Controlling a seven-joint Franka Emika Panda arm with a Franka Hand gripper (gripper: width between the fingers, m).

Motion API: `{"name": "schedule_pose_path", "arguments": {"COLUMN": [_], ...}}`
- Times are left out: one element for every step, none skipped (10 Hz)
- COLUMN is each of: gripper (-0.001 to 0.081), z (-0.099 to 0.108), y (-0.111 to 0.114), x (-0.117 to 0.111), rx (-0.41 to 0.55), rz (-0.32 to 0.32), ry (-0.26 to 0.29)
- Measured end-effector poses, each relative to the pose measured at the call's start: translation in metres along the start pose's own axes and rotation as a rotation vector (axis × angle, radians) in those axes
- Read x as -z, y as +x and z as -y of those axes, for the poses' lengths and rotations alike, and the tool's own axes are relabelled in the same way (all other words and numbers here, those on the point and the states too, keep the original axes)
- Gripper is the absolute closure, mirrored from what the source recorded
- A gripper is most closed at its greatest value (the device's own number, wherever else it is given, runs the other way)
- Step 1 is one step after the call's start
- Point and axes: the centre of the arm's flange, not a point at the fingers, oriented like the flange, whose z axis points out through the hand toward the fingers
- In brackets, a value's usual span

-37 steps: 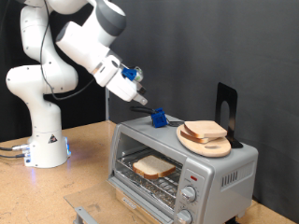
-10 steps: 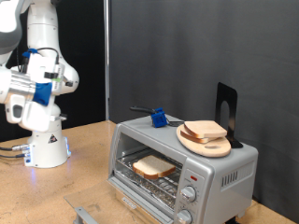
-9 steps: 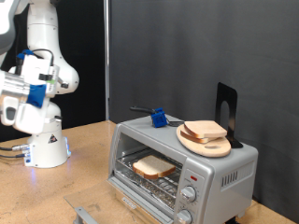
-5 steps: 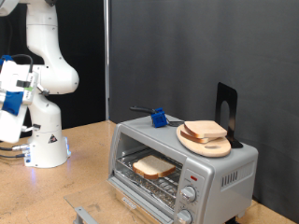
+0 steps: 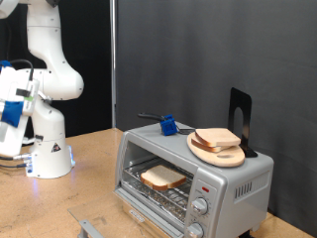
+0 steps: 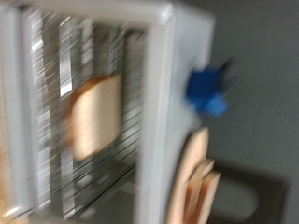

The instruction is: Make a piece of toast with the oven

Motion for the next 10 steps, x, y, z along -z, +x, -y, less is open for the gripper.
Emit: {"name": "schedule_pose_path", "arguments": {"gripper": [-0.0002, -0.0002, -0.0002, -0.0002, -0.0002, -0.0002, -0.0002, -0.0002, -0.0002, -0.0002], "z": [-0.006, -0.013, -0.020, -0.027, -0.035, -0.045, -0.054, -0.064, -0.073, -0.083], "y": [0.014, 0.028, 0.041, 0.052, 0.065, 0.077, 0.089, 0.101, 0.111, 0.121], "x": [0.001, 0.002, 0.005, 0.007, 0.009, 0.013, 0.015, 0.017, 0.017, 0.013], "rx": [-0.034, -0.056, -0.073, -0.088, -0.092, -0.092, -0.089, -0.081, -0.075, -0.067], "rz": [-0.060, -0.100, -0.124, -0.126, -0.128, -0.143, -0.162, -0.185, -0.190, -0.183], "ry": [-0.013, -0.034, -0.054, -0.080, -0.111, -0.145, -0.171, -0.194, -0.211, -0.224]}}
